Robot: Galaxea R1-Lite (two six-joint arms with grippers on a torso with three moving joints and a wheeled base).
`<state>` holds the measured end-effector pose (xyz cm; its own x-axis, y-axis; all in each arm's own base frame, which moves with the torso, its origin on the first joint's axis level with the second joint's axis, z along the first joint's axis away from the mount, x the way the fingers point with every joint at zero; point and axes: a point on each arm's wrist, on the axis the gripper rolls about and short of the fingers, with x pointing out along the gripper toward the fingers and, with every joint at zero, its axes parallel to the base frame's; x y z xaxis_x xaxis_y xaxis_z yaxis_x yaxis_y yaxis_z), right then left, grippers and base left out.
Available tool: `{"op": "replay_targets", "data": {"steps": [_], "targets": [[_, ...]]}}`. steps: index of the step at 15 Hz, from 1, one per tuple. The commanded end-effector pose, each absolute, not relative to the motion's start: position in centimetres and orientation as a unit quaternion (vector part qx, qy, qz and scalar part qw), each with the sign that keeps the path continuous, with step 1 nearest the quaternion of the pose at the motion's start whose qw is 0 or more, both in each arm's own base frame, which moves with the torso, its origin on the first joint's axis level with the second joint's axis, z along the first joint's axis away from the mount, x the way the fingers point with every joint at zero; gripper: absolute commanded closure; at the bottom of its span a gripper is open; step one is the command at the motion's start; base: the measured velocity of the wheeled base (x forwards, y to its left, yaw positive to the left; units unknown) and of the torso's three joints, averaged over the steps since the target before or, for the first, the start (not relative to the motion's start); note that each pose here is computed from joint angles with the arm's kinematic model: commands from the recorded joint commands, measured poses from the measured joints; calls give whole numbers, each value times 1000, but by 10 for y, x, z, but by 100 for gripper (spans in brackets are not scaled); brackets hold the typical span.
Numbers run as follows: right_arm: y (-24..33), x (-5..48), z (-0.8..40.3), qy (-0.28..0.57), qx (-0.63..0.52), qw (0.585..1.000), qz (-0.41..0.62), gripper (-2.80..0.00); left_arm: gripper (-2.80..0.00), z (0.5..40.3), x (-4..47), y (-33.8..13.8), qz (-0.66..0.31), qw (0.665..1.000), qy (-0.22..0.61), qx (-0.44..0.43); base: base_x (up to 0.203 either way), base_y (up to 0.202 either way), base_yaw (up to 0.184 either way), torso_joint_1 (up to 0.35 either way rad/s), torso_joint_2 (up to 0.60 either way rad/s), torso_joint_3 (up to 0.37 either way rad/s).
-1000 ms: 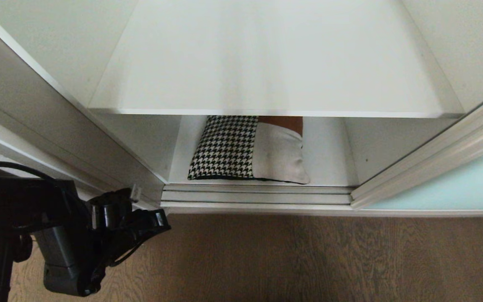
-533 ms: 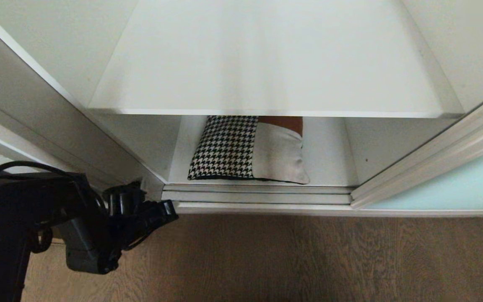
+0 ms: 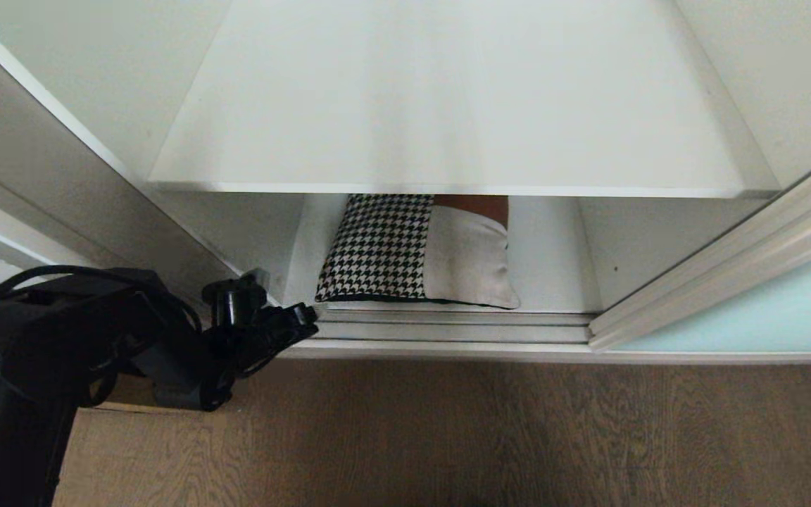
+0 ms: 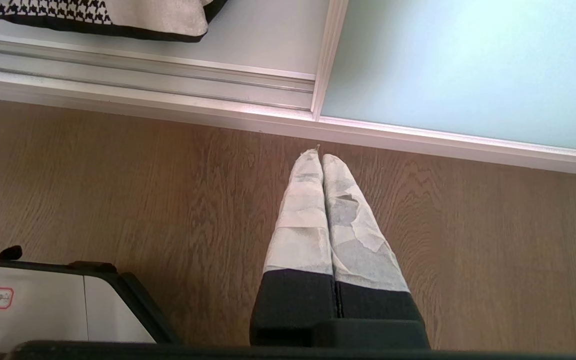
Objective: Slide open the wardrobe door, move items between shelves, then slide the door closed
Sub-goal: Place the pillow on the higher shelf
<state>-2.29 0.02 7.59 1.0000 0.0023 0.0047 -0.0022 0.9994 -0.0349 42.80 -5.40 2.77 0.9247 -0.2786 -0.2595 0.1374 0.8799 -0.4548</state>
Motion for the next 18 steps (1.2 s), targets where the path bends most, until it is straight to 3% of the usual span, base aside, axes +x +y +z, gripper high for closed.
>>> {"op": "replay_targets", "data": {"steps": [1, 10, 18], "targets": [[0, -23, 76, -3, -18, 1000, 1, 0, -280, 32, 443, -57, -115, 957, 142, -227, 0, 0, 0, 0, 0, 0], [0, -23, 76, -3, -18, 1000, 2, 0, -280, 28, 477, -79, -208, 932, 173, -242, 0, 0, 0, 0, 0, 0], [0, -23, 76, -3, -18, 1000, 1, 0, -280, 27, 501, -72, -186, 948, 162, -200, 0, 0, 0, 0, 0, 0]]}}
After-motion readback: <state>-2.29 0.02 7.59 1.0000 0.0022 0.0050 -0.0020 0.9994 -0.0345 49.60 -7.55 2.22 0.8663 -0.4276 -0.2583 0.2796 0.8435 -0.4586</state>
